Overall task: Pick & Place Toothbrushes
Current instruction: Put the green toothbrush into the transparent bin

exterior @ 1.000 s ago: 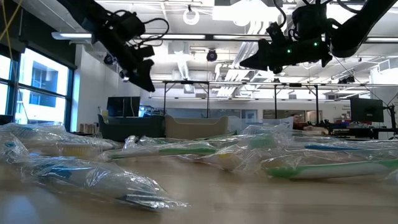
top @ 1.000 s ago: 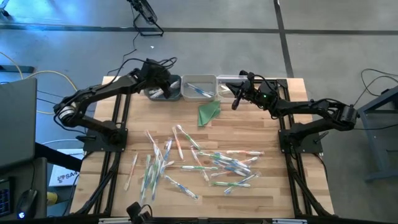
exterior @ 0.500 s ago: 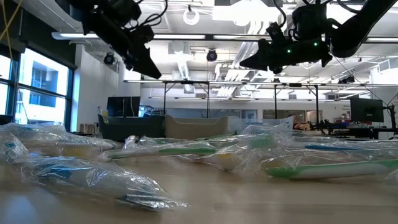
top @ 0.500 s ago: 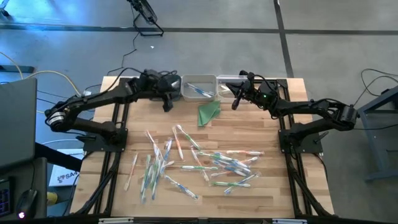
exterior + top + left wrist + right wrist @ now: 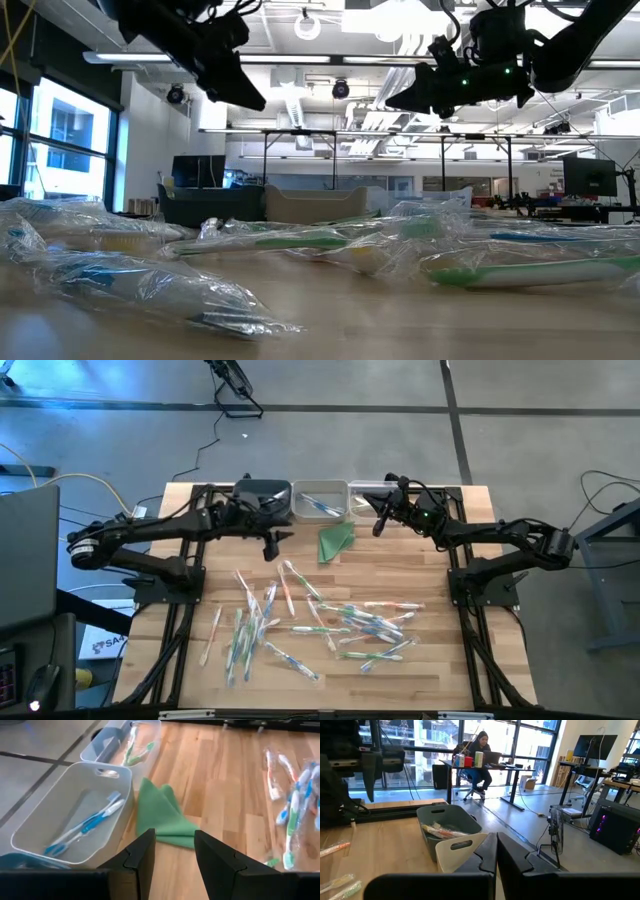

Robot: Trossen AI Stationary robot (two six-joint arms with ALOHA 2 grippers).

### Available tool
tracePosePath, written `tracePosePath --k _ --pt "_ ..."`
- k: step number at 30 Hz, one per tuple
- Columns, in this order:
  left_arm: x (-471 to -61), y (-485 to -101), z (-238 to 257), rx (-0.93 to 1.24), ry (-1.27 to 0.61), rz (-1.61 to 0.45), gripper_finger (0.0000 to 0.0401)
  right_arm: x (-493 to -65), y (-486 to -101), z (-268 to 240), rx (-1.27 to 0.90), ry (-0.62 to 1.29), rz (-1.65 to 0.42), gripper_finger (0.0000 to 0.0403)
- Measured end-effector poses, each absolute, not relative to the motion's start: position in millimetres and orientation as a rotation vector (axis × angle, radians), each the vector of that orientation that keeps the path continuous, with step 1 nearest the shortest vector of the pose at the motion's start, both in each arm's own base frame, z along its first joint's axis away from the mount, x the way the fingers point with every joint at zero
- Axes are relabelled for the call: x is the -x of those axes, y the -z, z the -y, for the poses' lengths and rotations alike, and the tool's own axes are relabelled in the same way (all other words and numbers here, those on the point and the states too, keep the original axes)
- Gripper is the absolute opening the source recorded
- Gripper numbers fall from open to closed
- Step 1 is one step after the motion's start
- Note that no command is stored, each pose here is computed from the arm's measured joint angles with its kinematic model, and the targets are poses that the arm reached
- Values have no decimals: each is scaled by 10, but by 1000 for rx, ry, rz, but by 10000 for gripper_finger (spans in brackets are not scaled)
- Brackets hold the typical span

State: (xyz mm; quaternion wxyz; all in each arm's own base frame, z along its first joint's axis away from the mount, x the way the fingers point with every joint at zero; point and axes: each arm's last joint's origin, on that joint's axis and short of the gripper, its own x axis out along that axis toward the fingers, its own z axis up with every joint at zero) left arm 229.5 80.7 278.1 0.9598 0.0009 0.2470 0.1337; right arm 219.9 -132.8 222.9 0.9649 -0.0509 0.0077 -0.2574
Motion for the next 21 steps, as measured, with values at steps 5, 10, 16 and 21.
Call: tracePosePath --k 5,10,16,21 --pt "-2324 -2781 -720 -11 -234 -500 134 -2200 -2229 1327 103 521 -16 3" --pt "-2323 -2782 -724 -10 -235 -499 134 -2200 -2228 1327 103 518 -16 3" --pt "-2323 -2782 -723 -10 -235 -499 134 -2200 -2227 1327 107 518 -19 3" --pt "-2326 -2785 -724 -11 -235 -495 134 -2200 -2208 1327 108 517 -40 3"
